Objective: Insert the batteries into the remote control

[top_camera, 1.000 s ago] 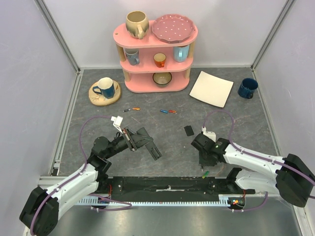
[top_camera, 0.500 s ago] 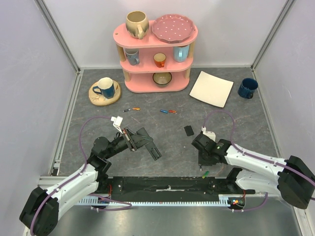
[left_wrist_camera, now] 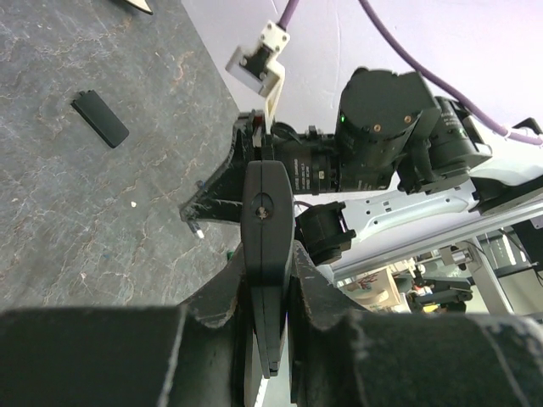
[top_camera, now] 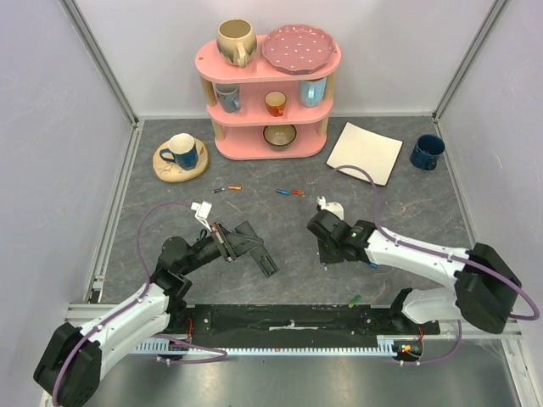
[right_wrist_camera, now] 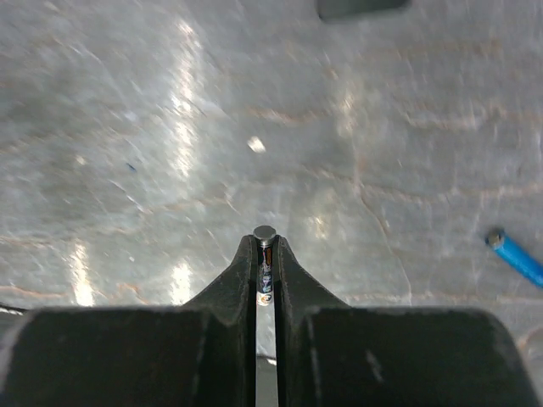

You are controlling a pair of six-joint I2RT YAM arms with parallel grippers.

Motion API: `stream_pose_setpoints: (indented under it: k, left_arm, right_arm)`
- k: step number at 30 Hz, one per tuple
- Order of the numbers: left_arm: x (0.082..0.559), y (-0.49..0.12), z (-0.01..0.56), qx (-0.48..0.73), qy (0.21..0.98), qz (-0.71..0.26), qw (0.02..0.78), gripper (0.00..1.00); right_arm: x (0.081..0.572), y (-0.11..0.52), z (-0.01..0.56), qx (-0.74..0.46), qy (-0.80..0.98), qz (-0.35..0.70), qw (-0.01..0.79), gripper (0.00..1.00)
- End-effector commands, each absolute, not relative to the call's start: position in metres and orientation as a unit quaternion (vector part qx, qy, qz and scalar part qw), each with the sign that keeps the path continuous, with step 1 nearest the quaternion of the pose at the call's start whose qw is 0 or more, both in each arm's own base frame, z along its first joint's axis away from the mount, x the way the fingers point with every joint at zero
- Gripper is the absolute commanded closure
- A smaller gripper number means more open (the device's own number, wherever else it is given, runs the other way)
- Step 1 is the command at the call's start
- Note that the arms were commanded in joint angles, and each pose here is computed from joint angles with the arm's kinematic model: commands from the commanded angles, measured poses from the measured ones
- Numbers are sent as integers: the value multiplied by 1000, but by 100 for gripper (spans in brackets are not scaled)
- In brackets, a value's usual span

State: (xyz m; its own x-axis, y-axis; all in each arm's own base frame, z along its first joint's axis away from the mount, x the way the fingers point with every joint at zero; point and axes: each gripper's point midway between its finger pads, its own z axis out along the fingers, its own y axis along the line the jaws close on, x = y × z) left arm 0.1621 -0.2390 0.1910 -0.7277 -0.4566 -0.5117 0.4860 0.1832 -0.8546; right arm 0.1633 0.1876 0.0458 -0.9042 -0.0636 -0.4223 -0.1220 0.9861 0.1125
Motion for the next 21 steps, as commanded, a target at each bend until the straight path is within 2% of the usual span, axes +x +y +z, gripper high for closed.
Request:
stream_pose_setpoints:
  k: [1, 9, 16, 21]
  left_arm:
    - [163, -238, 207, 13, 659, -645, 387, 98]
    - [162, -230, 208, 9, 665, -628, 404, 98]
    - [147, -227, 213, 42, 655, -632, 412, 98]
    - [142, -221, 215, 45, 648, -630, 425, 98]
  right_arm:
    - [207, 219, 74, -108, 950, 75, 284, 100]
    - [236, 249, 62, -250, 926, 45, 278, 100]
    - [260, 260, 82, -353, 870, 36, 341, 100]
    - [263, 266, 81, -459, 818, 26, 345, 100]
